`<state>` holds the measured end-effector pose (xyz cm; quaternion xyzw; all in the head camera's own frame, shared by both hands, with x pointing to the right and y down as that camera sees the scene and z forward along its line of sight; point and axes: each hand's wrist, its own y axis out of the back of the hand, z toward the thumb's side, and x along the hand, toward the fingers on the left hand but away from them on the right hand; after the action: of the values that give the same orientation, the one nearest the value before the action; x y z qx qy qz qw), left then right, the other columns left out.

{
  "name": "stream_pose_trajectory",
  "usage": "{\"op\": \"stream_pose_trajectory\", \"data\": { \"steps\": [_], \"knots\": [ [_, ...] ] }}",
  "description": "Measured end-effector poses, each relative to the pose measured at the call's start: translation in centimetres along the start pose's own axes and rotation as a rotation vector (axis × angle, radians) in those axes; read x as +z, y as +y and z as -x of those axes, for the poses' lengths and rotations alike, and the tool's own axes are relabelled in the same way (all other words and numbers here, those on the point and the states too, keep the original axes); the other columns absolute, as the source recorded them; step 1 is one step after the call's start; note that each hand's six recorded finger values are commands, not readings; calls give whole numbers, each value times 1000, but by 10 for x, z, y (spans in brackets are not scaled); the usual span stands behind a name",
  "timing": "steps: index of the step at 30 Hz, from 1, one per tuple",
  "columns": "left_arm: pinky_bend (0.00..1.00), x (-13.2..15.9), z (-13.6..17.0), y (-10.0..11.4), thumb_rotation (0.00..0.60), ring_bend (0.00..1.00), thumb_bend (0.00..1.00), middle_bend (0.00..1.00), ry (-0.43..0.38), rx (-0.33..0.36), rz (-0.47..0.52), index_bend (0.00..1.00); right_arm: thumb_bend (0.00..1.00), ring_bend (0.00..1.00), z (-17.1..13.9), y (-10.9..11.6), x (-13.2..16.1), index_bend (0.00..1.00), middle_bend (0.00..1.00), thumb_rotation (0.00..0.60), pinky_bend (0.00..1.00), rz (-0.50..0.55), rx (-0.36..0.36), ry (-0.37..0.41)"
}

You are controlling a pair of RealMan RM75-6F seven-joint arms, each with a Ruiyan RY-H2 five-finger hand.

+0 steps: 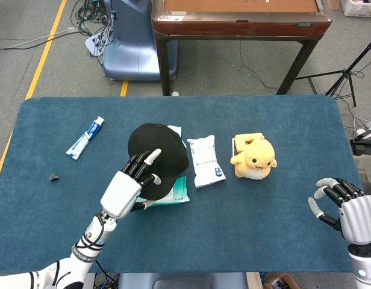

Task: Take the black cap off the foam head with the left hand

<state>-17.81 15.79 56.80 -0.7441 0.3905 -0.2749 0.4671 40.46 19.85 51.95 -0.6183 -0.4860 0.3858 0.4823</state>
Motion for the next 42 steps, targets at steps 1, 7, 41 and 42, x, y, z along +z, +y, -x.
{"op": "stream_pose_trajectory", "data": {
  "steps": [1,7,41,42],
  "knots": [
    [93,0,0,-1,600,0,70,0,0,-2,0,483,318,419,0,0,0,590,468,600,603,0,0,1],
    [93,1,-2,-5,600,0,158,0,4,-13,0,485,318,419,0,3,-1,590,468,600,603,5,-7,-2],
    [93,-10,4,-5,600,0,287,0,26,38,47,597,318,419,0,4,0,590,468,600,603,4,-9,2],
    [93,-10,4,-5,600,0,291,0,26,40,51,601,318,419,0,4,0,590,468,600,603,4,-9,2]
  ]
}}
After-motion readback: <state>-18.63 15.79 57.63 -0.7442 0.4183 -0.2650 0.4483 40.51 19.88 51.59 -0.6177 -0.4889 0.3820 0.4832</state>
